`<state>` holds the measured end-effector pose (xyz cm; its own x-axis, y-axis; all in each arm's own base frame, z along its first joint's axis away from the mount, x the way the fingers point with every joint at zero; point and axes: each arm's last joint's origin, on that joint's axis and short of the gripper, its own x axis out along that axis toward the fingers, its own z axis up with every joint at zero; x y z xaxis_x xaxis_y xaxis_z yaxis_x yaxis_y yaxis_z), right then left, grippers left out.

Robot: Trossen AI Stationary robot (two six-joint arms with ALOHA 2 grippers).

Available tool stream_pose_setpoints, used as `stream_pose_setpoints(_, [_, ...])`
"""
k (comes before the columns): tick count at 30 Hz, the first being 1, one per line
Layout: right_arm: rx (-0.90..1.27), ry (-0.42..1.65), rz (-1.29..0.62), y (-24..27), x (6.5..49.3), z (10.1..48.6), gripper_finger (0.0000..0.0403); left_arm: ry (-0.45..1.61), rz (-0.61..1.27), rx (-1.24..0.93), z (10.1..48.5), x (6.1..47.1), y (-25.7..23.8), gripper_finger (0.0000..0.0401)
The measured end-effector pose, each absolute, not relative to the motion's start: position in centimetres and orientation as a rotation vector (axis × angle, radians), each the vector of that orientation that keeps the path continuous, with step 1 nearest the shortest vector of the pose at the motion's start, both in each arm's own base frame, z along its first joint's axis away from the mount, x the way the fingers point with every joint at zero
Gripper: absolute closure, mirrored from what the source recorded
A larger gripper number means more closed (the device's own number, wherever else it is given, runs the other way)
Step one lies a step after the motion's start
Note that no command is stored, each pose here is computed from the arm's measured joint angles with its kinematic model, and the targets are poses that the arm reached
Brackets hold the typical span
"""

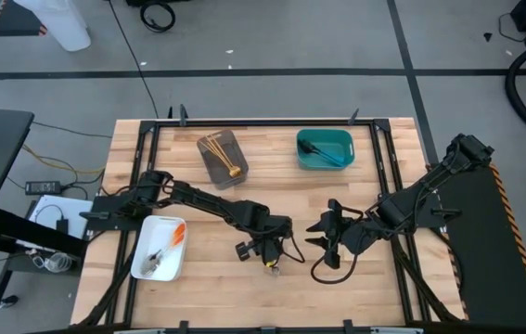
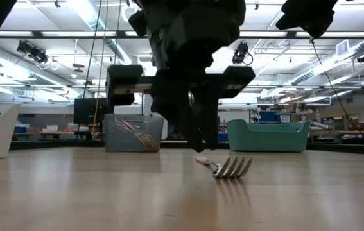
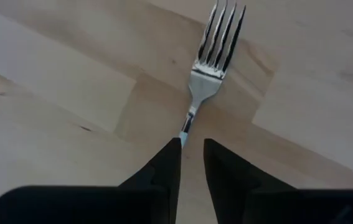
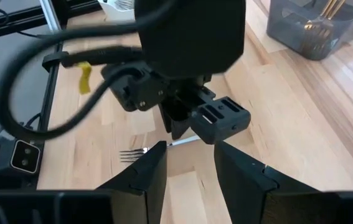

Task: Sort silverware by color (type)
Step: Put the orange fork into the white bin

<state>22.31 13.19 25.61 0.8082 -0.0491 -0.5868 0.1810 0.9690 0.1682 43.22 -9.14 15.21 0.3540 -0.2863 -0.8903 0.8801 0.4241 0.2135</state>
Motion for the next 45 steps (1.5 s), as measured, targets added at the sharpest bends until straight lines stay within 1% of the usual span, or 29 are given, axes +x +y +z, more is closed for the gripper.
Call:
stream_pose_setpoints(4, [0.225, 0.618, -0.125, 13.2, 22.3, 25.6, 0.0259, 0.887, -0.856, 0.814, 15.1, 43.3, -9.4, 0.0314])
stream_pose_setpoints(15, [0.229, 0.609, -0.121, 13.2, 22.4, 25.7, 0.0259, 0.842, -0.845, 0.823, 15.3, 43.6, -9.8, 0.0259])
stream_pose_setpoints(21, [0.234, 0.6, -0.118, 13.3, 22.4, 25.8, 0.0259, 0.808, -0.835, 0.827, 15.5, 43.9, -9.8, 0.0241])
stream_pose_setpoints(28, [0.23, 0.6, -0.118, 13.3, 22.4, 25.8, 0.0259, 0.784, -0.83, 0.829, 15.7, 44.1, -9.9, 0.0238])
stream_pose_setpoints(33, [0.23, 0.6, -0.118, 13.3, 22.4, 25.8, 0.0259, 0.753, -0.88, 0.801, 15.5, 44.1, -10.0, 0.0237])
stream_pose_setpoints(41, [0.22, 0.593, -0.127, 13.2, 22.4, 25.8, 0.0259, 0.806, -0.926, 0.803, 13.3, 44.2, -9.4, 0.0238])
stream_pose_setpoints(45, [0.223, 0.586, -0.129, 13.3, 22.5, 25.8, 0.0259, 0.828, -0.929, 0.78, 12.9, 44.3, -8.8, 0.024])
